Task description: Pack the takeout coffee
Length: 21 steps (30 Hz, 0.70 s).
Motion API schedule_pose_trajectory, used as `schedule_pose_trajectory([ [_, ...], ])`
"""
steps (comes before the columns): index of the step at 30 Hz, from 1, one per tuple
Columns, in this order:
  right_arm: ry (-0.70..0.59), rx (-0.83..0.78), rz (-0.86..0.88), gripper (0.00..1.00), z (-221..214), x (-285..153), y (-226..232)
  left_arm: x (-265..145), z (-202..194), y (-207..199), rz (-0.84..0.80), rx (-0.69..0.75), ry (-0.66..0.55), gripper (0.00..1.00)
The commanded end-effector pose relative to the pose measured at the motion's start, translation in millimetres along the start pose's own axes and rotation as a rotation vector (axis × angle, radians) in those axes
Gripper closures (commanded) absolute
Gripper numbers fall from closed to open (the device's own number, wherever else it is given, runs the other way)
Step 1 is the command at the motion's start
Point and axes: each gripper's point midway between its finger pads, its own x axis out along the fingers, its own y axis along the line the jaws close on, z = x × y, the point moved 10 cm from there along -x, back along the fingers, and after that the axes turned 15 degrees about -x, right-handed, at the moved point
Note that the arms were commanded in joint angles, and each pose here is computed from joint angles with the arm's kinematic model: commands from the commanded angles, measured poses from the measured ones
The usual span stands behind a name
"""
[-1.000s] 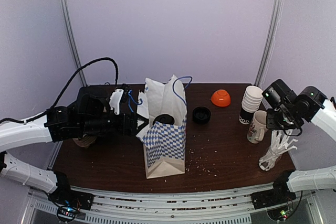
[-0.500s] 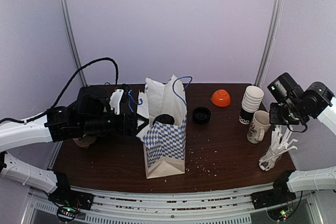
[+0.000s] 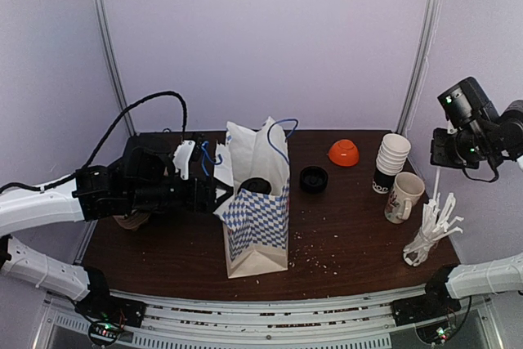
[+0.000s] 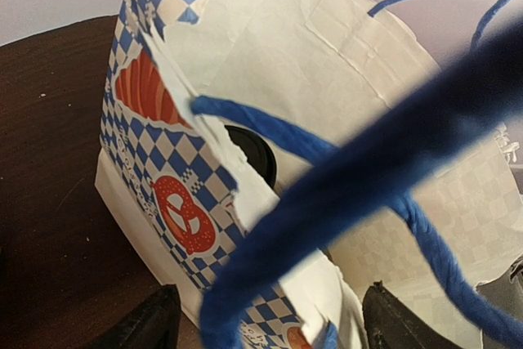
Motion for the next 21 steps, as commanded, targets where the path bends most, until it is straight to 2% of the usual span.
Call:
schedule_pose_trajectory([
  [1,-0.013,-0.007,0.053,1.00,14.3,-14.3,-2.2,-0.4,6.1,-4.9,-0.027,-0.006,-0.019,0.20],
  [9,-0.091,0.002,0.148,1.00,43.8,-38.8,-2.8,-3.7,7.1,-4.4,-0.025,-0.013,-0.028,0.20],
  [17,-0.140,0.000,0.167,1.00,63.3,-48.0,-1.0,-8.6,10.2,-5.6,-0.014,-0.021,-0.037,0.20],
  [21,-0.230,0.034,0.237,1.00,76.8,-59.5,-0.5,-13.2,12.0,-5.8,-0.017,-0.031,-0.052,0.20],
])
